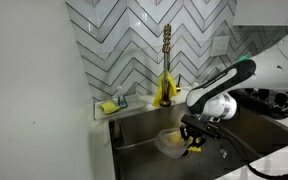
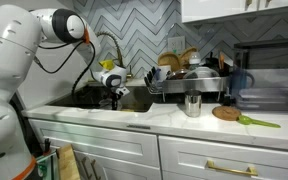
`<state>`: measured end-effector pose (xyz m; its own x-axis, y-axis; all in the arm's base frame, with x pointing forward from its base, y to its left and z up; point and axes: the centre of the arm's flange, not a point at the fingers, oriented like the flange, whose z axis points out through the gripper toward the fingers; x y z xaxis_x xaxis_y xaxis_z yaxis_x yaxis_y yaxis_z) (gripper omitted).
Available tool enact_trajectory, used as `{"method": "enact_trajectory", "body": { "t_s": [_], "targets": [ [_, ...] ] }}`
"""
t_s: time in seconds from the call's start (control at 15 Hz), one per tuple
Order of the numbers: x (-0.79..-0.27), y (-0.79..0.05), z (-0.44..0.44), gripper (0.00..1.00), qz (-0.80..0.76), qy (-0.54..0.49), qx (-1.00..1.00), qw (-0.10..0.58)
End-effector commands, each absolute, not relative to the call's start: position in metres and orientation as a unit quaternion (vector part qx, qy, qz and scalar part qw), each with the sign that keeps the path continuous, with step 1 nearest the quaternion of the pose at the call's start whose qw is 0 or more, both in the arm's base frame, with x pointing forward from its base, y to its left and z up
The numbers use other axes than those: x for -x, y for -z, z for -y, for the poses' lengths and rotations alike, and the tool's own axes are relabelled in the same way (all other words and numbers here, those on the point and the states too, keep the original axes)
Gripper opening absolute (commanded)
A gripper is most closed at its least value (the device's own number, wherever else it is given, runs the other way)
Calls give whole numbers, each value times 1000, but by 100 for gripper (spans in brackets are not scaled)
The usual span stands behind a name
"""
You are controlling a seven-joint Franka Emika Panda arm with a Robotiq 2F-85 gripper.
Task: Pick up the bigger clear lunch box and put it on the counter, pick up the smaller clear lunch box and put it in the bigger clear lunch box, pick up the lunch boxes and put them in the sink, open the tap
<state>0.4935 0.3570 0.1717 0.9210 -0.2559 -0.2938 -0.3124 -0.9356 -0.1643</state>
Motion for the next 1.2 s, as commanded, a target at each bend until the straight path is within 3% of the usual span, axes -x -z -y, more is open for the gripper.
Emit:
{"method": "enact_trajectory", "body": {
  "t_s": [0.0,0.47,1.13],
  "targets": [
    [-498,-178,-358,46,-159,-130,974,100],
    [-498,-201,-355,98,-152,-116,976,106],
    [-499,-335,-327,100,-83,18,989,119]
  ]
}}
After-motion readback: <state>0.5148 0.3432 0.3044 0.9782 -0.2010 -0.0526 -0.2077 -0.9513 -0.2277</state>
